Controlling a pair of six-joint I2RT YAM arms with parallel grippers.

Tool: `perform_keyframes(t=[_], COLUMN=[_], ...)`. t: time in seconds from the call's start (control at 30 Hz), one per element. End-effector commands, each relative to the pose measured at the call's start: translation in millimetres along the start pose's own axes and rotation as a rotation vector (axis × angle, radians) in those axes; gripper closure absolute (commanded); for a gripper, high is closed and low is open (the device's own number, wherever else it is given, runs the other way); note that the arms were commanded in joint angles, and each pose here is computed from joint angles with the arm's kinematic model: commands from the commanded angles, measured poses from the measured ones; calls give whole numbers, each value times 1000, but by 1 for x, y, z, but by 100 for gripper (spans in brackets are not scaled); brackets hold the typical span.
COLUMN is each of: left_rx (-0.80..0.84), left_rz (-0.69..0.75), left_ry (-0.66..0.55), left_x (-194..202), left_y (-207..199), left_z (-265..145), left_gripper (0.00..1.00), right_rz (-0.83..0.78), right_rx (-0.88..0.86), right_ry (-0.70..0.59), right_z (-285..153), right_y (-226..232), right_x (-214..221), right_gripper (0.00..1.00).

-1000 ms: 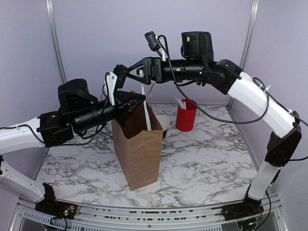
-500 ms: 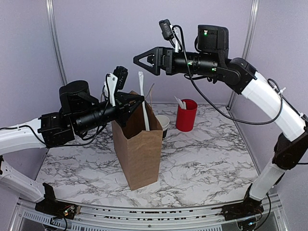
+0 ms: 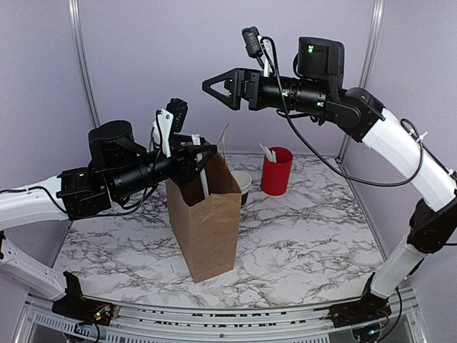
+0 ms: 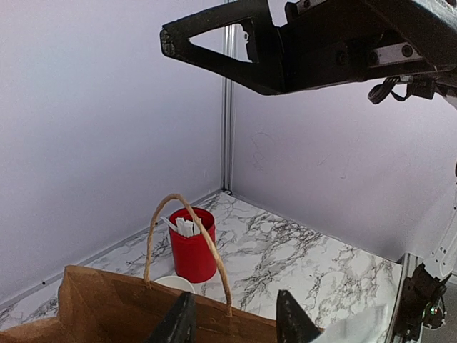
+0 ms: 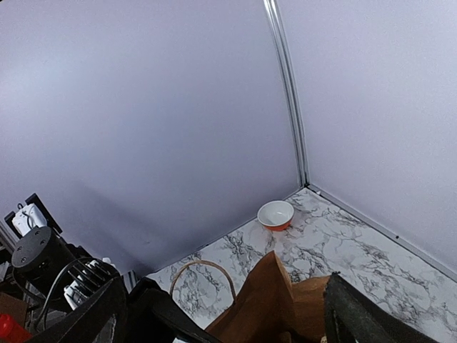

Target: Pack the takeout coffee

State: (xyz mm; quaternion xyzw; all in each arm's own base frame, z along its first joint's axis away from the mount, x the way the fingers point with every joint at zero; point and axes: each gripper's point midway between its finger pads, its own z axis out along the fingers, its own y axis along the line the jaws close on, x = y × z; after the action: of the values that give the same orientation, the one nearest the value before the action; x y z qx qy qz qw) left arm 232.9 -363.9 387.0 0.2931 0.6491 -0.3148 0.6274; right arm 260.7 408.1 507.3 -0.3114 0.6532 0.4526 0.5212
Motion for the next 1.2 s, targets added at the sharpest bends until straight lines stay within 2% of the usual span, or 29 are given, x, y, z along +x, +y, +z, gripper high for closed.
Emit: perform_keyframes(t=[0.0,0.17,0.23,0.37,0.43,0.8,1.13,1.17], left_rx=[-2,-39,-72,-112,-134,-227,-379,-385], left_rz=[-13,-30,-35,-22,-8,84,181,186], left_ry=[-48,-65,-76,-79,-71,-28,14,25], left_x=[-15,-23,-29,-37,-40,-32,-27,-25], left_y=[0,6,12,19,23,35,56,56], left_z=[-5,-5,-7,-10,-11,0,16,19], left_gripper=[57,54,63,91,100,100,100,88], right_rz=[-23,-21,-17,-17,-17,-29,-45,-46], right_rx=[33,85,99,129,138,210,325,331], right_ry=[-36,-26,-19,-16,-12,1,-2,-4], right_z=[-10,-11,-12,-13,-13,-16,-32,-34], right_y=[0,-11,-15,-21,-23,-37,-55,-55], right_x=[-12,-9,-8,-5,-3,5,9,9], right_gripper=[7,7,7,7,7,7,7,7])
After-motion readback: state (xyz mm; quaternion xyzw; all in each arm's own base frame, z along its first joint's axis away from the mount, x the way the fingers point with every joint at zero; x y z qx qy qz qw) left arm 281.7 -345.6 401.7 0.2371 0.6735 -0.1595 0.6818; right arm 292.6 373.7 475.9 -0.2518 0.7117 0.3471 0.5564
